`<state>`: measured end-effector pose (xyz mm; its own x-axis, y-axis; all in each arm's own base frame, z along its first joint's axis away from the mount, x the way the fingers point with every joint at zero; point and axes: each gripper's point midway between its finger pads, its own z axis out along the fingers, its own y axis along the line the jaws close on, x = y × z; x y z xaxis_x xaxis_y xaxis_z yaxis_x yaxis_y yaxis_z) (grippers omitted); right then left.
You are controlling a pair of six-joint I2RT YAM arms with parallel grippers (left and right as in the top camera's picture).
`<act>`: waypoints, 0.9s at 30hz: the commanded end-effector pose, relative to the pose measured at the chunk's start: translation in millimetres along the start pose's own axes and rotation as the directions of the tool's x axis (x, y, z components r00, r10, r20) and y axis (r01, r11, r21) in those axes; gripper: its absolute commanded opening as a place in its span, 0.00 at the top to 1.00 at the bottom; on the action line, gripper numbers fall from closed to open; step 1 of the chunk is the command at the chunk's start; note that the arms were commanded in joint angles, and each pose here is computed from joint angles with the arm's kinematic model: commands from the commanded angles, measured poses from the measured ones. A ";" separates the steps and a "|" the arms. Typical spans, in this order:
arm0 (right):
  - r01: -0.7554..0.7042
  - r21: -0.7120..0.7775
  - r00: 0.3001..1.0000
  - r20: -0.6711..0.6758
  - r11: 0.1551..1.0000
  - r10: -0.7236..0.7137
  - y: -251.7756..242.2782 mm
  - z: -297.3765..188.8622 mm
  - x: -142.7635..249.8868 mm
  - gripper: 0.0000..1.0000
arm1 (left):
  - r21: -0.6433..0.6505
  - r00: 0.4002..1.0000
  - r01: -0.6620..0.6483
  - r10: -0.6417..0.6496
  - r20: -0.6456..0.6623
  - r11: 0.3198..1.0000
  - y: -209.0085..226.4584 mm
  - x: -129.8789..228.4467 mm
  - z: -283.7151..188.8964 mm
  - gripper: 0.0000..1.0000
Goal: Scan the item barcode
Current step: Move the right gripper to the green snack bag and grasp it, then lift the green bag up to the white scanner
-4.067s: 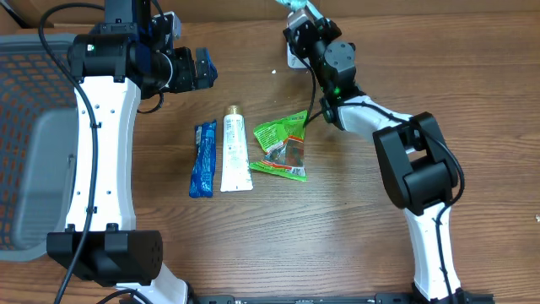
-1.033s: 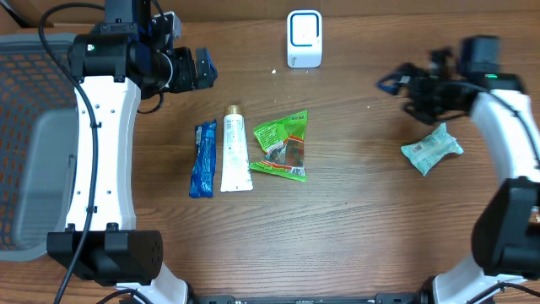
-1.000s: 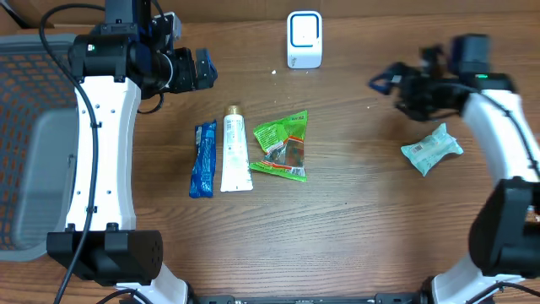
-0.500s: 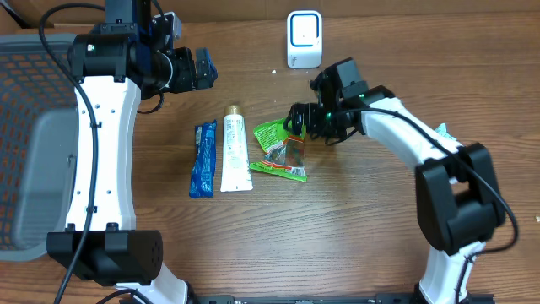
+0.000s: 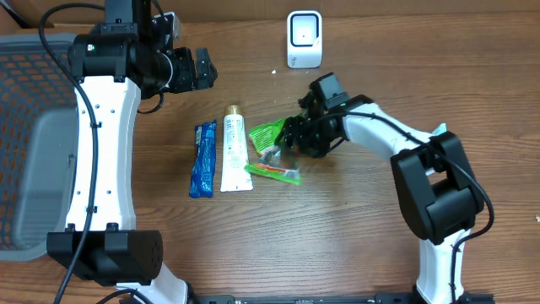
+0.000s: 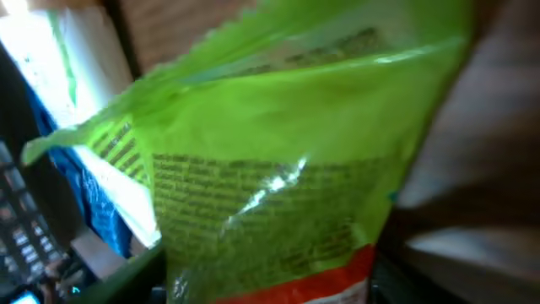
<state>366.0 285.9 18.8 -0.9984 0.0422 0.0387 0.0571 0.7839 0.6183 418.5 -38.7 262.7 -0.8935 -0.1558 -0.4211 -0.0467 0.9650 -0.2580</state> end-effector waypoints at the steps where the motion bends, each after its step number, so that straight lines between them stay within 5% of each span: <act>1: -0.134 0.074 0.989 -0.046 0.988 0.138 -10.6 30.1 19.9 0.64 | 0.010 1.000 0.010 -0.010 -0.011 1.000 -3.3 1.1 3.9 0.00; 2: -0.136 0.073 0.989 -0.045 0.988 0.140 -10.2 29.9 19.4 0.83 | 0.010 1.000 0.010 -0.010 -0.011 1.000 -3.3 1.1 3.9 0.00; 4: -0.172 0.065 0.983 -0.050 0.983 0.176 -10.7 27.7 18.6 0.96 | 0.010 1.000 0.010 -0.010 -0.011 1.000 -3.3 1.1 3.9 0.00; 9: -0.470 0.099 0.879 -0.041 0.877 0.475 -17.0 -32.2 16.2 0.97 | 0.009 1.000 0.010 -0.010 -0.010 1.000 -3.1 1.1 3.9 0.00; 13: -0.716 0.110 0.693 -0.003 0.689 0.721 -11.7 -82.7 24.8 0.96 | 0.009 1.000 0.010 -0.010 -0.010 1.000 -3.2 1.1 3.9 0.00; 19: -0.691 -0.127 0.722 -0.090 0.712 0.686 43.9 -158.2 27.7 0.96 | 0.009 1.000 0.010 -0.010 -0.010 1.000 -3.2 1.1 3.9 0.00; 27: -0.772 -0.350 0.611 -0.178 0.531 0.771 98.6 -235.1 30.0 0.96 | 0.009 1.000 0.010 -0.010 -0.010 1.000 -3.2 1.1 3.9 0.00</act>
<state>340.2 221.0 221.0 -0.6408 0.5397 0.5459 0.7549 0.3136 0.5761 418.5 -38.7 262.7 -0.8935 -0.1558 -0.4211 -0.0467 0.9650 -0.2580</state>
